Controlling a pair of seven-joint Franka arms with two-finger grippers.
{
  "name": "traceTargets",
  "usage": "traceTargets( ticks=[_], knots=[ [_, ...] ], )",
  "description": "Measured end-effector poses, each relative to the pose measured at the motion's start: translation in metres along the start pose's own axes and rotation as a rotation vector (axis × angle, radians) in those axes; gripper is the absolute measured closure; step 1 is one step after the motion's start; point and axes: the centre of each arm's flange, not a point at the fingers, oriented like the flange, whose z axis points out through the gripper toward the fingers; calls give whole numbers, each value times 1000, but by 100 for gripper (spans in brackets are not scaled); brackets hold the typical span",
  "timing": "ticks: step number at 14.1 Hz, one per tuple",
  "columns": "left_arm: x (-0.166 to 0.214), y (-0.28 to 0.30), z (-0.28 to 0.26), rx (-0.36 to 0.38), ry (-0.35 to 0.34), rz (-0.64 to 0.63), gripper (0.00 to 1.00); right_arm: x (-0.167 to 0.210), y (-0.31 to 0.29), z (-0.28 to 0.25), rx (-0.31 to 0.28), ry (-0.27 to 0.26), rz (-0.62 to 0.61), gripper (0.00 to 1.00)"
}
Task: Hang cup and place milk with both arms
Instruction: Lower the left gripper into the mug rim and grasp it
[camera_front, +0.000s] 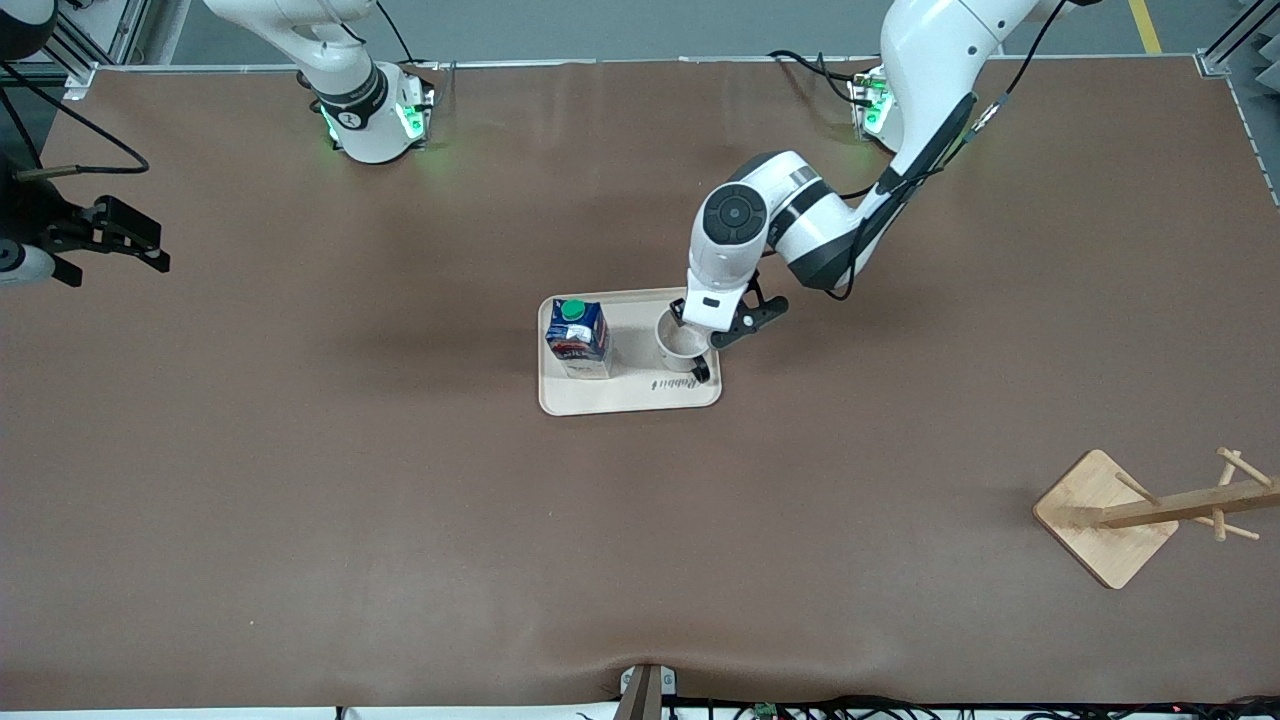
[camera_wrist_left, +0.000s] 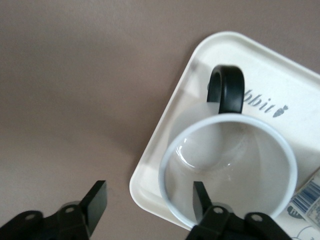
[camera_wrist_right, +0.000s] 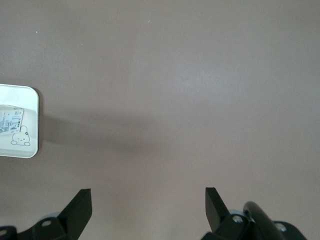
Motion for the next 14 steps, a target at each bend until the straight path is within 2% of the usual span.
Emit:
traceTargets(
  ticks=[6, 10, 14],
  knots=[
    [10, 5, 9, -19, 27, 24, 93, 3, 0, 5, 1, -9, -1, 0],
    [32, 7, -31, -53, 84, 13, 93, 11, 3, 19, 4, -29, 2, 0],
    [66, -15, -123, -21, 177, 32, 94, 18, 9, 29, 3, -34, 9, 0]
  ],
)
